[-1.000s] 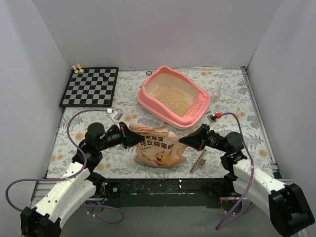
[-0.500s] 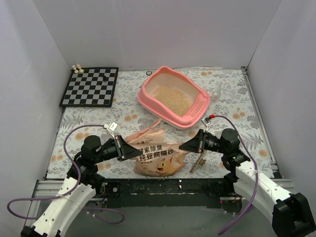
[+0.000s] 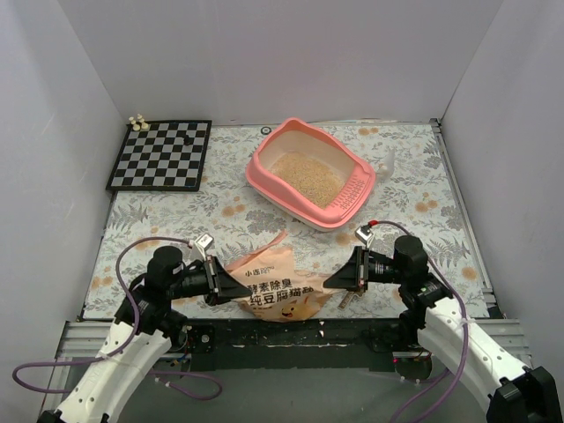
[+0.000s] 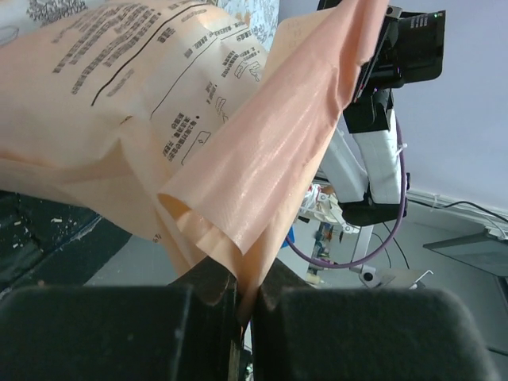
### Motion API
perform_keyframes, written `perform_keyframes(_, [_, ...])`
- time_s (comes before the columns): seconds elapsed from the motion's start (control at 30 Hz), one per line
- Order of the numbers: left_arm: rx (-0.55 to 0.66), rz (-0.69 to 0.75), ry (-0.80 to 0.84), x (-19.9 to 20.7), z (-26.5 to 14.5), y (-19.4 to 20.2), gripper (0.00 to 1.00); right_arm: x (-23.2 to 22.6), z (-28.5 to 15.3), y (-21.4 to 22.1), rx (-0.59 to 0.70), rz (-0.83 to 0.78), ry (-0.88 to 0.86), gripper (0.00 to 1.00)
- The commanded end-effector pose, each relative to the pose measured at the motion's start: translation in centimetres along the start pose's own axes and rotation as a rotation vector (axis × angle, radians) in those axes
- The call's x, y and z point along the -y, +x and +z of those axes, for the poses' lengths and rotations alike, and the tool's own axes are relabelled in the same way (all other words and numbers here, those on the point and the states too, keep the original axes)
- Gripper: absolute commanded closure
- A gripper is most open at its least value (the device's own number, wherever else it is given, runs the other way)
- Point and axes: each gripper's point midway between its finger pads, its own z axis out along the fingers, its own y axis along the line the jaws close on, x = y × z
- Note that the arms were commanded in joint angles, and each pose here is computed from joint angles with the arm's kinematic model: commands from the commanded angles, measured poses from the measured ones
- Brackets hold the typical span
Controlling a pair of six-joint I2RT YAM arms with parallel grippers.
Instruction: Fill the litter box with clean litter
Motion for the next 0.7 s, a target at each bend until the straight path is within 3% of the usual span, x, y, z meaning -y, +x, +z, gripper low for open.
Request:
perform_keyframes(0.0, [-0.051,-0.150,-0.121,-4.0,-0.4,2.1,1.00,3.9,-0.9,2.7,-0.067,0.127,0.129,0.99])
perform_keyframes(0.23, [-0.145,-0.194,-0.131,-5.9,-0.3,3.8,1.00,5.4,-1.3,4.1,-0.092,0.165,0.149,0.99])
perform_keyframes(0.37, [-0.168,-0.182,-0.142,-5.9,-0.1,3.8,1.00,5.6,-1.3,3.2,-0.085,0.058,0.199,0.96])
perform_keyframes(0.43, [-0.163,-0.169,-0.157,-5.7,-0.1,3.5,1.00,4.6,-1.6,1.7,-0.071,-0.062,0.257,0.76])
perform_keyframes(0.67, [-0.152,-0.138,-0.151,-4.4,-0.1,2.8,1.00,-2.1,-1.8,-3.4,-0.013,-0.425,0.258,0.37])
